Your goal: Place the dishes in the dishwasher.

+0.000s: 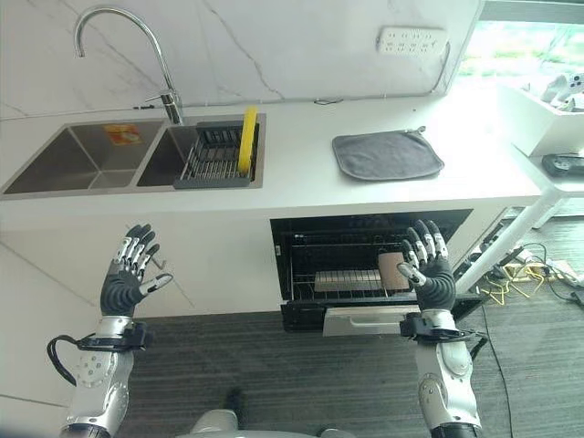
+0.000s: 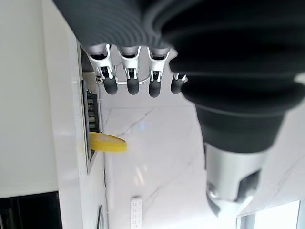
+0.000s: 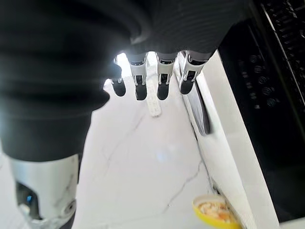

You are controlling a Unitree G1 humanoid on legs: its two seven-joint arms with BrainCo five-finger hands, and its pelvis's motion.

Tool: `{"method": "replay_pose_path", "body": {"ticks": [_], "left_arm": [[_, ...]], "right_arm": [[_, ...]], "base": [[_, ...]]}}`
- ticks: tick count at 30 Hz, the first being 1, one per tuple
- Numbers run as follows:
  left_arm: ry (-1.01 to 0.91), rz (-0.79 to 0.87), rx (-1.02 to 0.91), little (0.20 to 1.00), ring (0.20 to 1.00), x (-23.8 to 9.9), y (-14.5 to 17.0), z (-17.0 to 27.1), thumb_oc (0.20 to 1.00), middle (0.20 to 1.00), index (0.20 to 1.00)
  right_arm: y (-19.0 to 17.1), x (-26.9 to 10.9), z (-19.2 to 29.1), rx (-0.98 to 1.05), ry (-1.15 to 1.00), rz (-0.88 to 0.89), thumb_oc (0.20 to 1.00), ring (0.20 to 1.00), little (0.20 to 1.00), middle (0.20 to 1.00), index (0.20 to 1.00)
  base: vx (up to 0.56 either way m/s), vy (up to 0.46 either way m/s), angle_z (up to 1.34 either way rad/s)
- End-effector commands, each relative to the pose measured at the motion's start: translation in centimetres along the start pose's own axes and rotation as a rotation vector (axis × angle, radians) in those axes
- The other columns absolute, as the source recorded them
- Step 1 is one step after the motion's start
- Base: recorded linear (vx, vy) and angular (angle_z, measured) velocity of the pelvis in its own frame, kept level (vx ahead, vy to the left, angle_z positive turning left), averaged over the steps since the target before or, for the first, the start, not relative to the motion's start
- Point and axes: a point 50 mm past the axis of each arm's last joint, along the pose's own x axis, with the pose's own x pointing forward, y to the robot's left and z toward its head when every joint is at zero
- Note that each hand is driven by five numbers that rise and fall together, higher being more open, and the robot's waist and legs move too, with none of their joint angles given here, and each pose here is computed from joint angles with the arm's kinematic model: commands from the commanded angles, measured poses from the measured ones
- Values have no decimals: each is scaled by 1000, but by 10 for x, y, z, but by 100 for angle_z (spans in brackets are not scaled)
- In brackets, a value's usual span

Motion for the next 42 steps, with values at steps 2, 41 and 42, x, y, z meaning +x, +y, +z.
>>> {"method": "replay_pose_path", "body": {"ticks": [2, 41, 42], "left_arm": [[-79, -28, 30, 1000, 1000, 1, 8, 18, 1000, 1000, 1000], [-18, -139, 77, 1000, 1000, 18, -18, 10, 1000, 1000, 1000], [-17, -144, 76, 1000, 1000, 16, -18, 9, 1000, 1000, 1000]], "right_arm": [[7, 14, 29, 30, -151, 53, 1000, 1000, 1000, 1000, 1000], [28, 11, 20, 23, -136, 124, 1000, 1000, 1000, 1000, 1000], [27, 9, 19, 40, -128, 120, 1000, 1000, 1000, 1000, 1000]], "base": [[405, 470, -74], [80, 70, -29], [44, 23, -27]]}}
